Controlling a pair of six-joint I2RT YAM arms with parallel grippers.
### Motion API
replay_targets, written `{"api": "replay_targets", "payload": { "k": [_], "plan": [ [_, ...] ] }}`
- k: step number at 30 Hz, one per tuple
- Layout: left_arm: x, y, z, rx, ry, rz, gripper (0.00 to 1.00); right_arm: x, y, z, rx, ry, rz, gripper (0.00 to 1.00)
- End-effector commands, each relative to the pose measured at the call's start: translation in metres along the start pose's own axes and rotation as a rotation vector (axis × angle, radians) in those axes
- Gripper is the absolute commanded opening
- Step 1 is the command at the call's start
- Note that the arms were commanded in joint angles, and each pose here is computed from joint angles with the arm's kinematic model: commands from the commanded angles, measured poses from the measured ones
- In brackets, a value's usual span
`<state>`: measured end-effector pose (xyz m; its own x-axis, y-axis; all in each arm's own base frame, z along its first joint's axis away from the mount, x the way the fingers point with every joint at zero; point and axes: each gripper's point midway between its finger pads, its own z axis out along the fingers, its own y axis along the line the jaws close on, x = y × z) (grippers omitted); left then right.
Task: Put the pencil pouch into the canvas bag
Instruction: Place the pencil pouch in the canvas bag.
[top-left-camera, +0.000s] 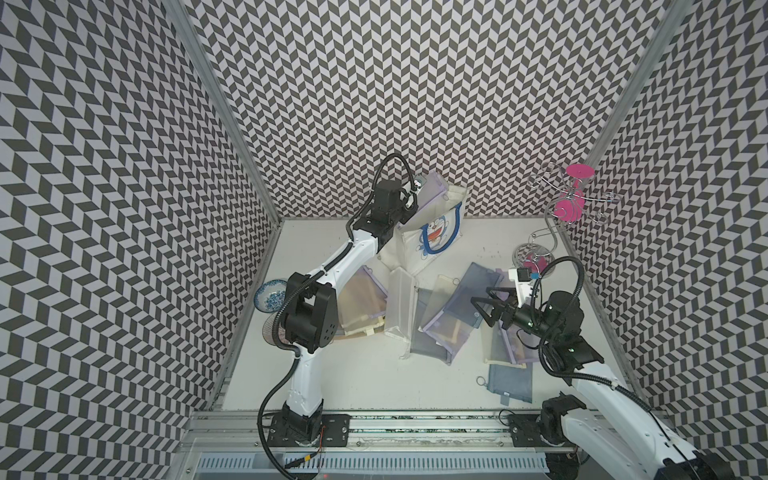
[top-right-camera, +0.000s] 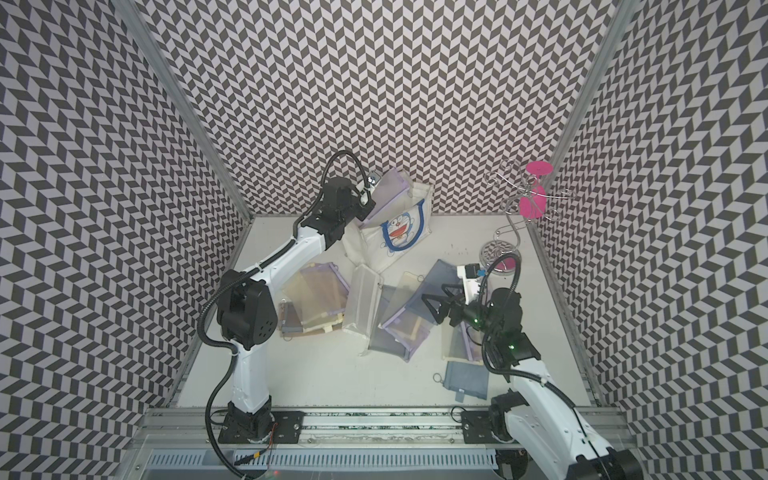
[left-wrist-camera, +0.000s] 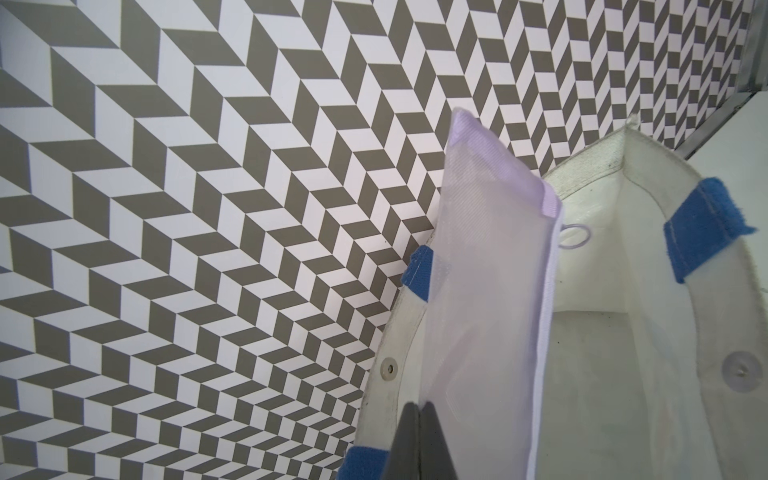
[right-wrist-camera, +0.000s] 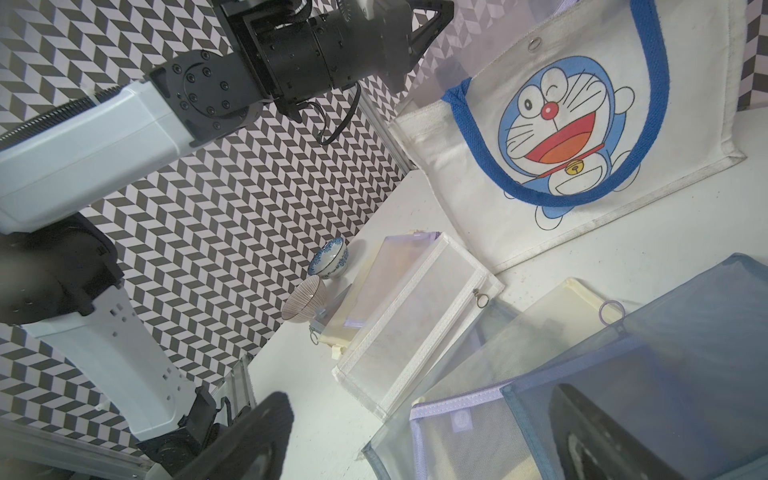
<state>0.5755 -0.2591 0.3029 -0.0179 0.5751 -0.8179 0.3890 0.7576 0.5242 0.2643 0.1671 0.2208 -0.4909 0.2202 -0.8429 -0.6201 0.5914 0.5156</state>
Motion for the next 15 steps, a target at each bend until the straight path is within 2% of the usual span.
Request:
{"api": "replay_targets", "payload": {
  "k": [1,4,7,8,11,15],
  "plan": [
    [0.002,0.005,0.004,-0.059,0.011,-0.001,0.04,-0.019,0.01,-0.001,-0.013,-0.042,-0.062,0.97],
    [-0.008,0.003,0.0,-0.065,-0.001,0.005,0.28,-0.019,0.01,-0.001,-0.011,-0.043,-0.063,0.97],
    [-0.024,0.002,-0.009,-0.082,-0.013,0.003,0.65,-0.02,0.009,-0.001,-0.006,-0.042,-0.064,0.97],
    [-0.029,0.003,-0.013,-0.096,-0.012,0.003,0.75,-0.021,0.009,-0.001,-0.003,-0.043,-0.067,0.97],
    [-0.052,0.0,-0.032,-0.117,-0.019,-0.012,0.79,-0.021,0.008,-0.001,0.005,-0.043,-0.07,0.97],
    [-0.086,-0.027,-0.073,-0.048,-0.019,-0.101,0.82,-0.021,0.006,-0.001,0.01,-0.045,-0.06,0.98]
  ]
}}
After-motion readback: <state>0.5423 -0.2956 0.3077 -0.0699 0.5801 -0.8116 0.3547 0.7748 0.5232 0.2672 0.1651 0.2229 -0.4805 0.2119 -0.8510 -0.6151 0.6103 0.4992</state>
